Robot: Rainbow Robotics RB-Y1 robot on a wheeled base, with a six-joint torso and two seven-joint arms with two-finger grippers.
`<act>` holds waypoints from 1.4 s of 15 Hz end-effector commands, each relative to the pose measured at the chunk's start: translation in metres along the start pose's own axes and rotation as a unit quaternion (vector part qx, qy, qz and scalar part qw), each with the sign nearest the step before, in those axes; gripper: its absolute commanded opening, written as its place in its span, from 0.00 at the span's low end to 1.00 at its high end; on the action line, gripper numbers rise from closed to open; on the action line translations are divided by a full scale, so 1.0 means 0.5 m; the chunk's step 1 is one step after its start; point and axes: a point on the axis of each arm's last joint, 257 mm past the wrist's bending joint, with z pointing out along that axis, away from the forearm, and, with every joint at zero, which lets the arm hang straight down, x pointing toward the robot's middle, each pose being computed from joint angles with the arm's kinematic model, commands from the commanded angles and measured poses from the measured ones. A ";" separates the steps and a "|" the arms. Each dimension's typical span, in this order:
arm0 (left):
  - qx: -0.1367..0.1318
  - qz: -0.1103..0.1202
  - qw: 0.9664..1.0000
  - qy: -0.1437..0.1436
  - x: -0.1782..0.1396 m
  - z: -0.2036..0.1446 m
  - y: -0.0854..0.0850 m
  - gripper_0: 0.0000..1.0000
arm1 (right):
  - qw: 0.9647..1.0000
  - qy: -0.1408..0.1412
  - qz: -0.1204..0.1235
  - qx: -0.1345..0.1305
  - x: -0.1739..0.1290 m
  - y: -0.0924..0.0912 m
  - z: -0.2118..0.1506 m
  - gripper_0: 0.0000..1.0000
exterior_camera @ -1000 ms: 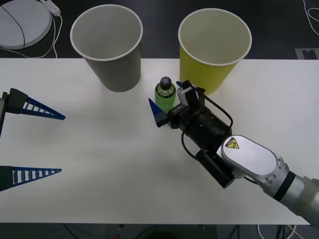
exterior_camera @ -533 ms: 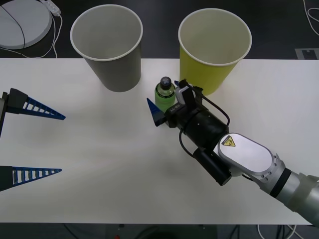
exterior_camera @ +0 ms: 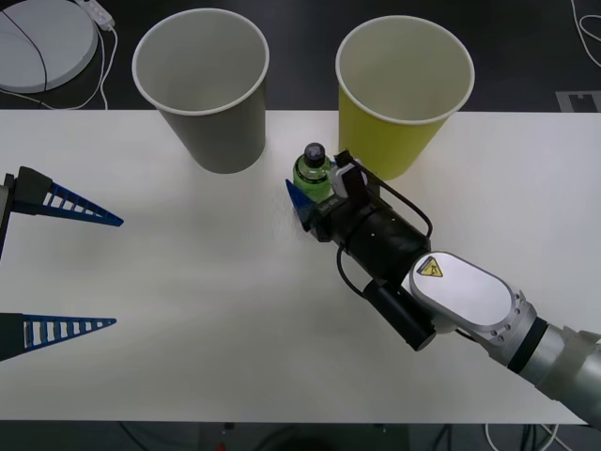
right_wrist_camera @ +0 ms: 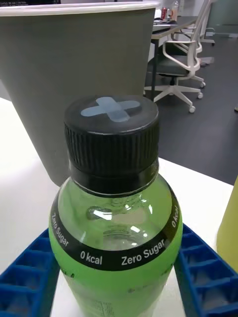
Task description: Put the can into the green bin and the plastic bottle into the gray bin
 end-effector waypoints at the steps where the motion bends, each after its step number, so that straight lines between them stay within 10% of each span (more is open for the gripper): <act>1: 0.000 0.000 1.000 0.000 0.000 0.000 0.000 1.00 | 1.000 0.000 -0.001 0.000 0.000 0.001 0.000 0.00; 21: 0.000 0.000 1.000 0.000 0.000 0.000 0.000 1.00 | 0.999 -0.016 0.003 -0.035 -0.036 0.023 -0.064 0.00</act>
